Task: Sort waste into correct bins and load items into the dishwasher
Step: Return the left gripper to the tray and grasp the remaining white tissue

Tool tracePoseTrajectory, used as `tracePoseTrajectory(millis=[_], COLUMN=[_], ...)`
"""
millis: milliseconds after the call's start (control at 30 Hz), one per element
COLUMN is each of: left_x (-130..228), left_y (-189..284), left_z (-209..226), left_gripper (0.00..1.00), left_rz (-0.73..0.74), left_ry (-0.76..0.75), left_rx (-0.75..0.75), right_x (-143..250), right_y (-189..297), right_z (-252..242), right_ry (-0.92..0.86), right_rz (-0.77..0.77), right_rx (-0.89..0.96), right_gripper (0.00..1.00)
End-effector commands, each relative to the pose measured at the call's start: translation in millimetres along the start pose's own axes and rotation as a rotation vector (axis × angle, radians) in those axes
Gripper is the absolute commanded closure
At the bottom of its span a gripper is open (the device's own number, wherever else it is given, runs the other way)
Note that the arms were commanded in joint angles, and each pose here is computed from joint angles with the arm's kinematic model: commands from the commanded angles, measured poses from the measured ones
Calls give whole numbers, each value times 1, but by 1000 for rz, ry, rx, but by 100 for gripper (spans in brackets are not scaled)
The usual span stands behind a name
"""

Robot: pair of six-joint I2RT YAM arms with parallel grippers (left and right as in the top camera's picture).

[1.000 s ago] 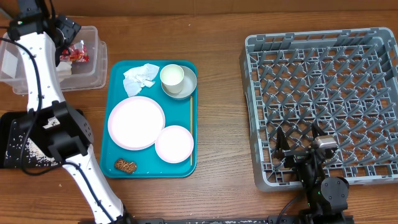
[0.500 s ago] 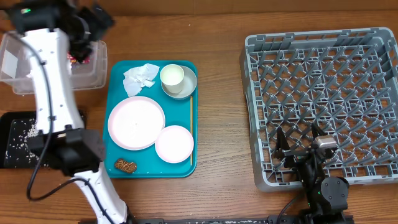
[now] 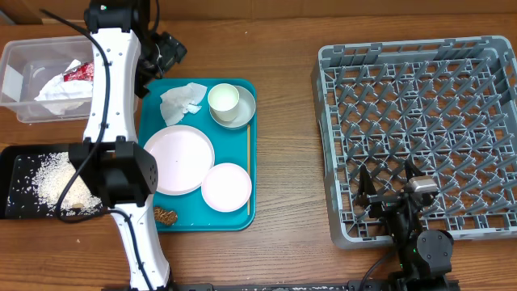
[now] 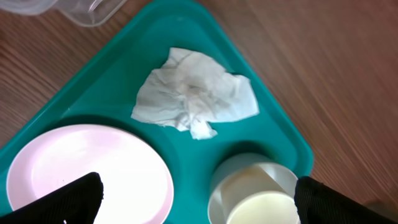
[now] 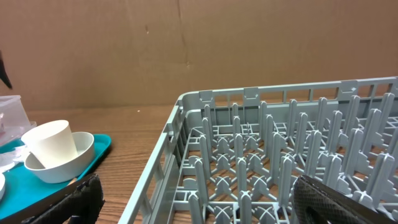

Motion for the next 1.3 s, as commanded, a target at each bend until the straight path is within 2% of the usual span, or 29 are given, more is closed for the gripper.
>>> tracePoseTrajectory(millis=[0,300,767,1000,1167,1233,1267], left_x=[2,13,23,18,15,15,15], left_y=[-35,-93,-152,-154,-155,-155,-155], left_z=[6,1,-11,-8,-8,-8,-7], left_gripper=[0,0,1,21,74,85,86], left_rz=[54,156,214,185,169,171,173], left_ry=[69,60,65,60,42,30,23], left_rx=[-63,-99,-96,-118,-119,-118,-119], right_x=[1,1,1,1,1,1,1], right_y=[0,0,0,0,0,0,0], right_z=[-2,-2,-2,-2,-2,-2,-2], right_ry=[5,5,5,5,5,5,5], right_rz=[-9,-9,-9,-9,-9,-9,-9], right_rx=[5,5,5,5,5,5,5], right_gripper=[0,0,0,0,0,0,0])
Point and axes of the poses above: each gripper's point midway between its finger pads, its own y axis back along the fingers, its own z axis along the line the jaws close on, x = y × z, the point moved 2 cm from there along y, back along the fingers, and after that the axes turned 12 degrees about -y, right-handed, at the moved point
